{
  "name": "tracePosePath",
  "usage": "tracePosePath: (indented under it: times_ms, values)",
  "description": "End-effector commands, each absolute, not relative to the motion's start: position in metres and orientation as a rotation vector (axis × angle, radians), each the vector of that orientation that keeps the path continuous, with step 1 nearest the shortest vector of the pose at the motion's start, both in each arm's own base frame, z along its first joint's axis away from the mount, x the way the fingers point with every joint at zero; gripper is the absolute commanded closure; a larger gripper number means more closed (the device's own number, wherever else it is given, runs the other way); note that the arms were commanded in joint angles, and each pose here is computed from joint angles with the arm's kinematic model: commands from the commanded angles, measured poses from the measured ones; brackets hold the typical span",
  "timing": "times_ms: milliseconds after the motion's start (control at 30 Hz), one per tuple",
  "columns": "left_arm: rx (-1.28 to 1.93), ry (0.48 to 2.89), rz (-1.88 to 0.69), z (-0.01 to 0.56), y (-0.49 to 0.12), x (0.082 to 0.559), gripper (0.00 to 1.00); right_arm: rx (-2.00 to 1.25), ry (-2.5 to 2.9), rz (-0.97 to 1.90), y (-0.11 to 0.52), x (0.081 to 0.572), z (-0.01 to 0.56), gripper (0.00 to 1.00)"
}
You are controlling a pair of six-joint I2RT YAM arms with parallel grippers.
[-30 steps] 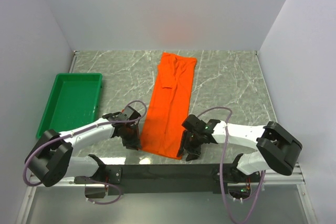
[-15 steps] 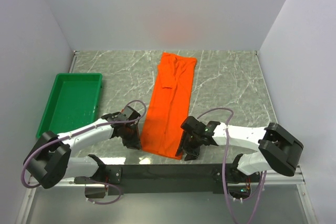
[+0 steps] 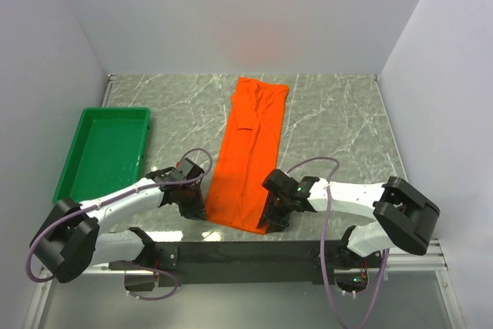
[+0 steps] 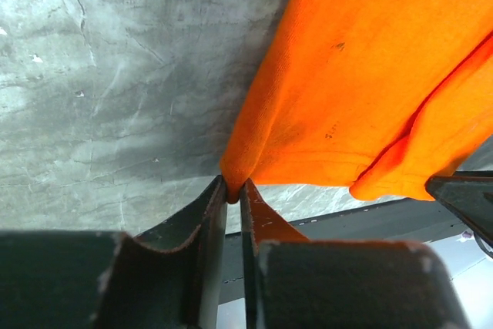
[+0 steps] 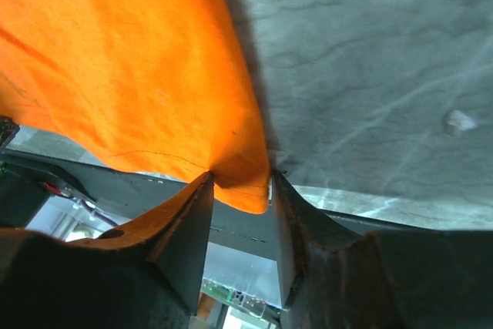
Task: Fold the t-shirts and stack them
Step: Fold the tshirt
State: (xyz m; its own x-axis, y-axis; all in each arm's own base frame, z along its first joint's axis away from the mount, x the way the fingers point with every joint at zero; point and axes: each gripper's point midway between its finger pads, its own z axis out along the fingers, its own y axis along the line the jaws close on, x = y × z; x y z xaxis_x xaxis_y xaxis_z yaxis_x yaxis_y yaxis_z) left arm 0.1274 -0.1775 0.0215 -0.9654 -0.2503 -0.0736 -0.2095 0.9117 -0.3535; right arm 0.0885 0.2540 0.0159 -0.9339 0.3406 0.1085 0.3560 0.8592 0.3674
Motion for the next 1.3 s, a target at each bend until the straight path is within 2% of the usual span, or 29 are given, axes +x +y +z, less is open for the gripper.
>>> tracePosePath:
  times_ms: [0, 167, 200, 333, 400, 700, 1100, 1267]
  values:
    - [-0.356, 2.929, -0.575, 0.028, -0.184, 0.130, 0.84, -0.541, -3.034, -0.583, 0.257, 0.094, 0.012, 0.57]
    - [-0.360, 2.920, -0.587, 0.029, -0.183, 0.130, 0.88, -0.533, -3.036, -0.594, 0.258, 0.093, 0.013, 0.67]
    - [-0.357, 2.922, -0.580, 0.029, -0.183, 0.130, 0.90, -0.531, -3.038, -0.598, 0.258, 0.094, 0.014, 0.74]
    - [-0.352, 2.921, -0.588, 0.031, -0.183, 0.129, 0.99, -0.525, -3.064, -0.613, 0.257, 0.097, 0.021, 0.91]
    - [-0.351, 2.923, -0.604, 0.033, -0.185, 0.128, 0.99, -0.508, -3.074, -0.618, 0.257, 0.099, 0.023, 0.99]
    - [-0.330, 2.968, -0.726, 0.051, -0.190, 0.106, 0.99, -0.226, -3.060, -0.612, 0.266, 0.090, 0.048, 1.00]
    - [-0.232, 3.097, -0.959, 0.065, -0.215, 0.040, 0.99, 0.057, -2.912, -0.597, 0.247, 0.049, 0.060, 1.00]
    - [-0.250, 3.064, -0.911, 0.069, -0.218, 0.049, 0.99, 0.053, -2.938, -0.596, 0.240, 0.053, 0.066, 1.00]
